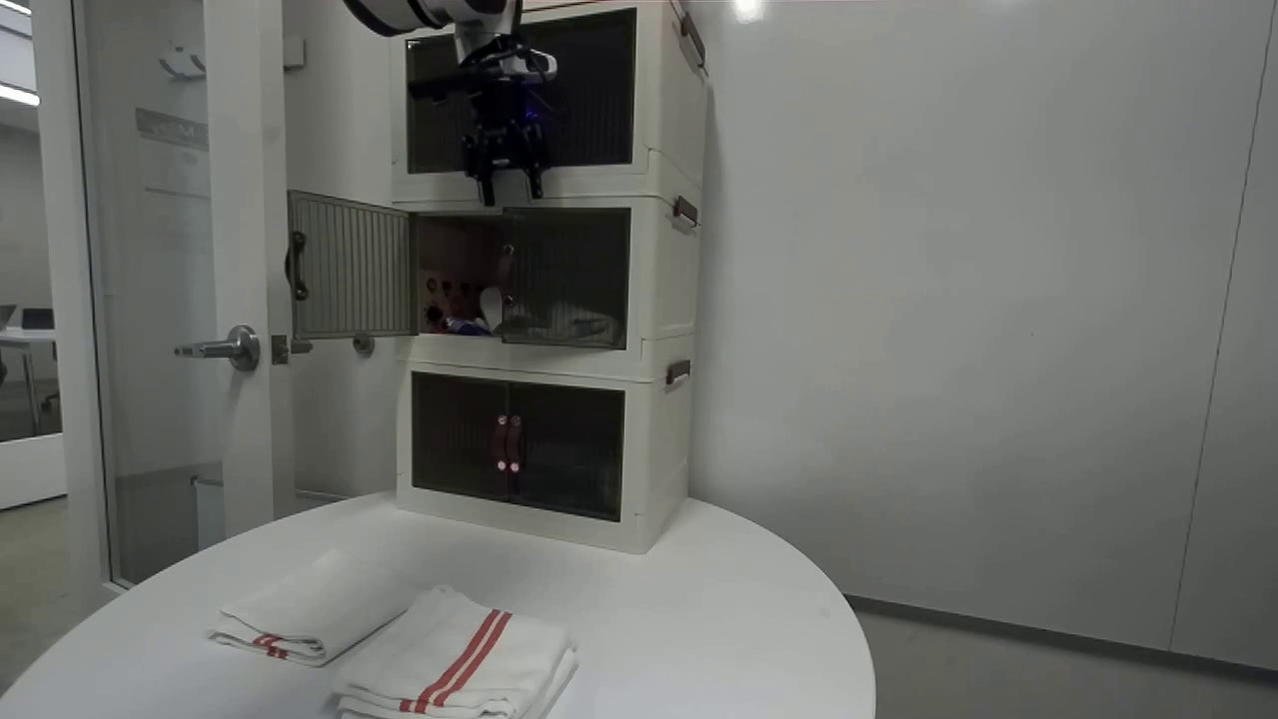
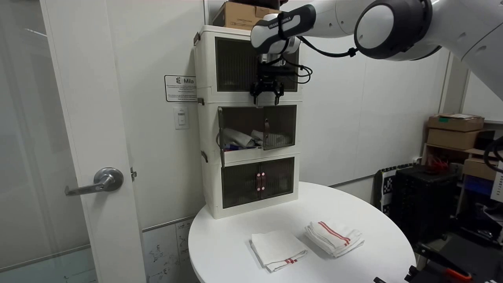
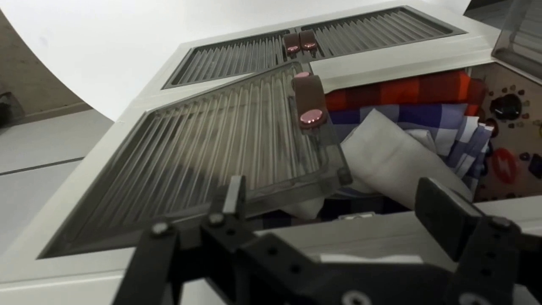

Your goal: Open the right middle cabinet door

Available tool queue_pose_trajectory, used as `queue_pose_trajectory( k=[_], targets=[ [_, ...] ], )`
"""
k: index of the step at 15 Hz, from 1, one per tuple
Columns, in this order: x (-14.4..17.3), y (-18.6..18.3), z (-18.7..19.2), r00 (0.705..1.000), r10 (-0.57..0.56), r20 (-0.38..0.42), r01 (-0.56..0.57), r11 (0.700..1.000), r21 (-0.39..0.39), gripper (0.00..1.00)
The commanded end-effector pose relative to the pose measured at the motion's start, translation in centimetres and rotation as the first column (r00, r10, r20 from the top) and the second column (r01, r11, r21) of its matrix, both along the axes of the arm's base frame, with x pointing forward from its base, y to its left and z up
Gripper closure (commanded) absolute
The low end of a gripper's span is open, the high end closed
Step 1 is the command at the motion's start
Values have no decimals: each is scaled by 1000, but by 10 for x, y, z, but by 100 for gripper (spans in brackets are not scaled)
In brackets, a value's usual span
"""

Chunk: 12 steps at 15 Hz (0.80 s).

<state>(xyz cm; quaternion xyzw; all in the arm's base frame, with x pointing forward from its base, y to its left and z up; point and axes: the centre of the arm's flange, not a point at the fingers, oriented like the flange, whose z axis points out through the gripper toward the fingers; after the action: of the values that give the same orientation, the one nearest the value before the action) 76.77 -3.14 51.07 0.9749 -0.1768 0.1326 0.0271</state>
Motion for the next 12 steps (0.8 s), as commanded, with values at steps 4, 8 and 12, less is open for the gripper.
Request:
queue_pose_trajectory(
  k=[4, 8, 12],
  targets=[
    [13, -11, -12, 996, -91, 15, 91, 996, 8, 0],
    [5, -24, -18, 991, -132, -2, 132, 991, -8, 0],
    [-7, -40, -22, 987, -162, -17, 162, 987, -20, 0]
  ],
)
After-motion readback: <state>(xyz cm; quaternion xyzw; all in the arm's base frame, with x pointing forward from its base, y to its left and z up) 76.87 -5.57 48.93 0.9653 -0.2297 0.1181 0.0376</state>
